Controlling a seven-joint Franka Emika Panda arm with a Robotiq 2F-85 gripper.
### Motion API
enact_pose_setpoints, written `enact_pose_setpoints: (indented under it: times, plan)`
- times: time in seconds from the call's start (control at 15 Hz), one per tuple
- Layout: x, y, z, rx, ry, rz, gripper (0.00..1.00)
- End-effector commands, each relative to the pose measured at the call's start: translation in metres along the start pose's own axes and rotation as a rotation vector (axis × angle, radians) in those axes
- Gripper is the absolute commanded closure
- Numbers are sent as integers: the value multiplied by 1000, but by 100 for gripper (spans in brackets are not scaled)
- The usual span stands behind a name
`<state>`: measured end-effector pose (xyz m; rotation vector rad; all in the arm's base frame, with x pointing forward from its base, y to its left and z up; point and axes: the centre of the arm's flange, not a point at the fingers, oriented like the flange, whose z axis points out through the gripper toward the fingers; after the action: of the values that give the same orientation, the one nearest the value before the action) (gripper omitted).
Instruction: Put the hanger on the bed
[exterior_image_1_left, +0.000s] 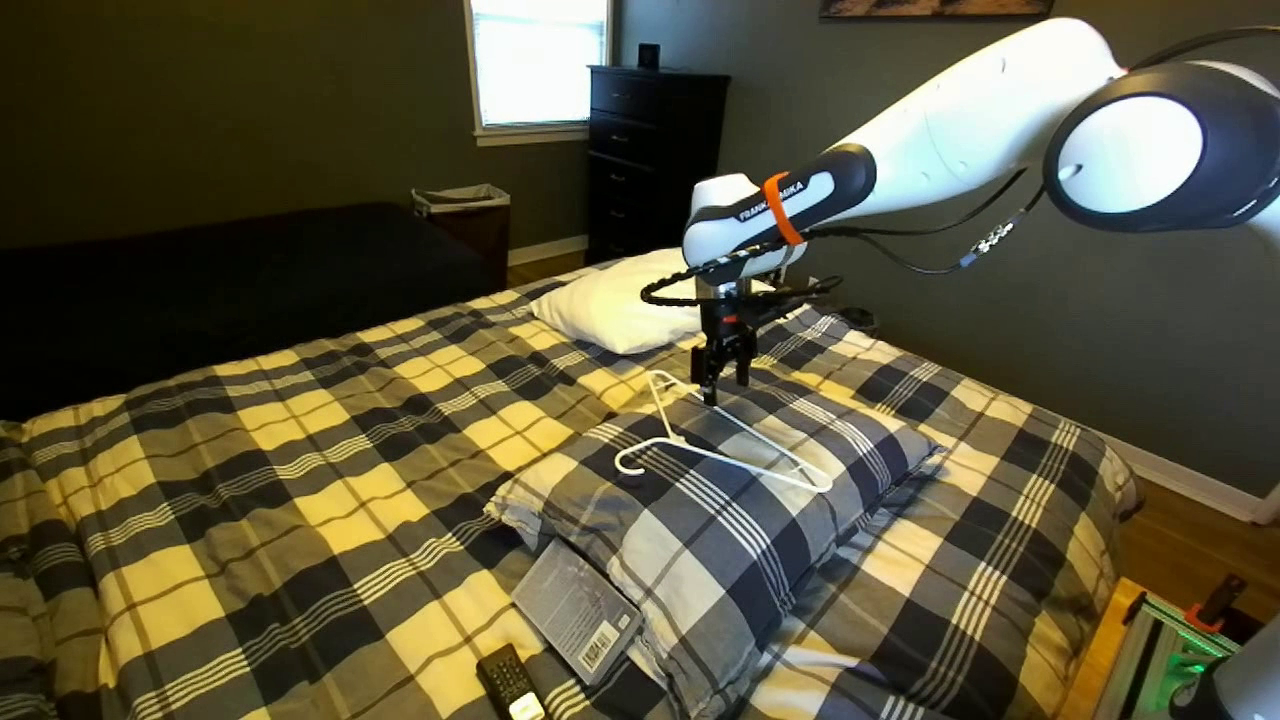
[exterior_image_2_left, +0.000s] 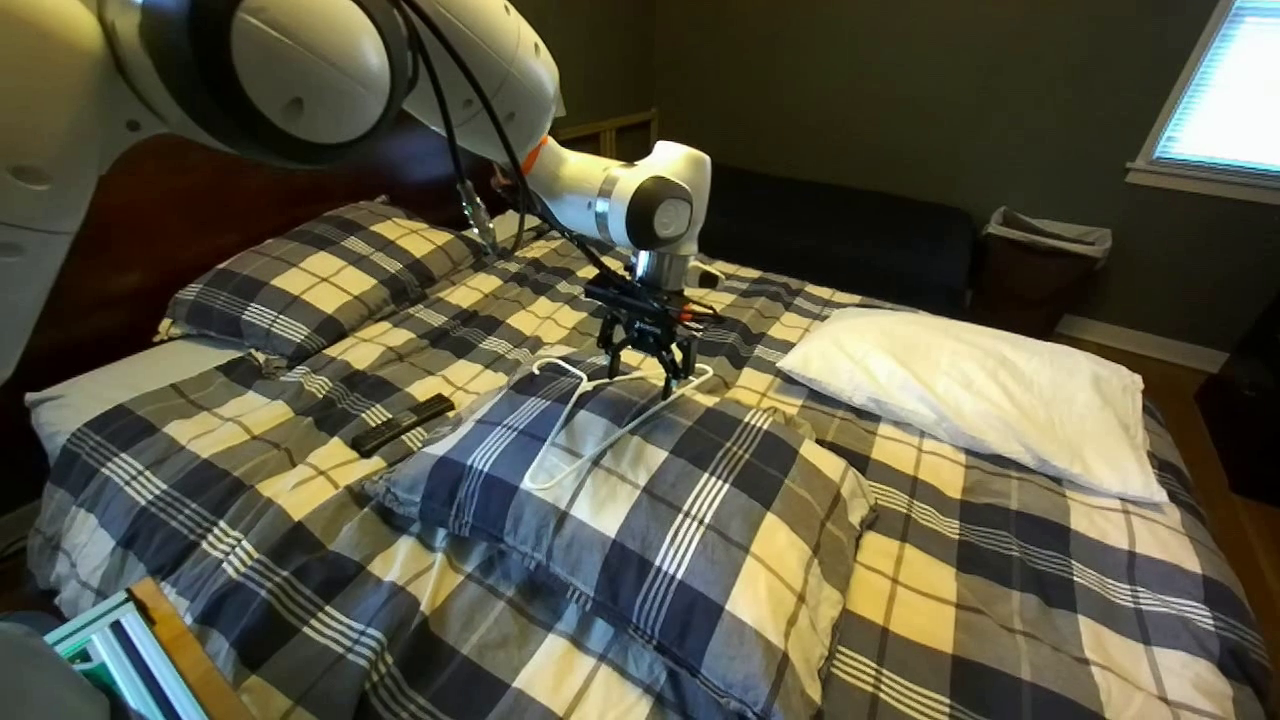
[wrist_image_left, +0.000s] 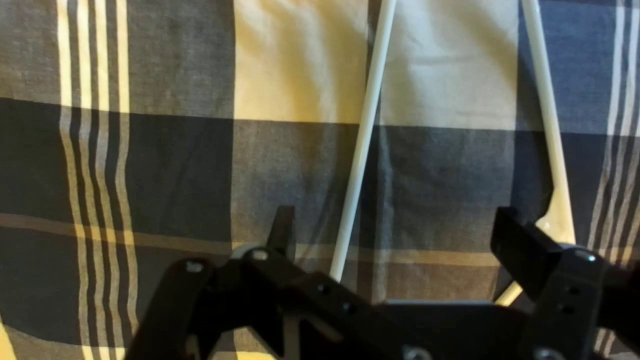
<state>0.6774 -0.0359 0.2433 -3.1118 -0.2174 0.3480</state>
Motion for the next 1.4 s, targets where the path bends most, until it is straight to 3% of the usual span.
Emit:
enact_pose_setpoints:
  times: [0.0, 0.67, 0.73, 0.87, 1.33]
  plan:
    - [6, 2, 3, 8, -3, 31, 0]
    - [31, 10, 66, 34, -43, -2, 2]
    - [30, 14, 69, 42, -40, 3, 26]
    - [26, 21, 70, 43, -39, 17, 30]
    - [7, 28, 49, 31, 9, 25, 86]
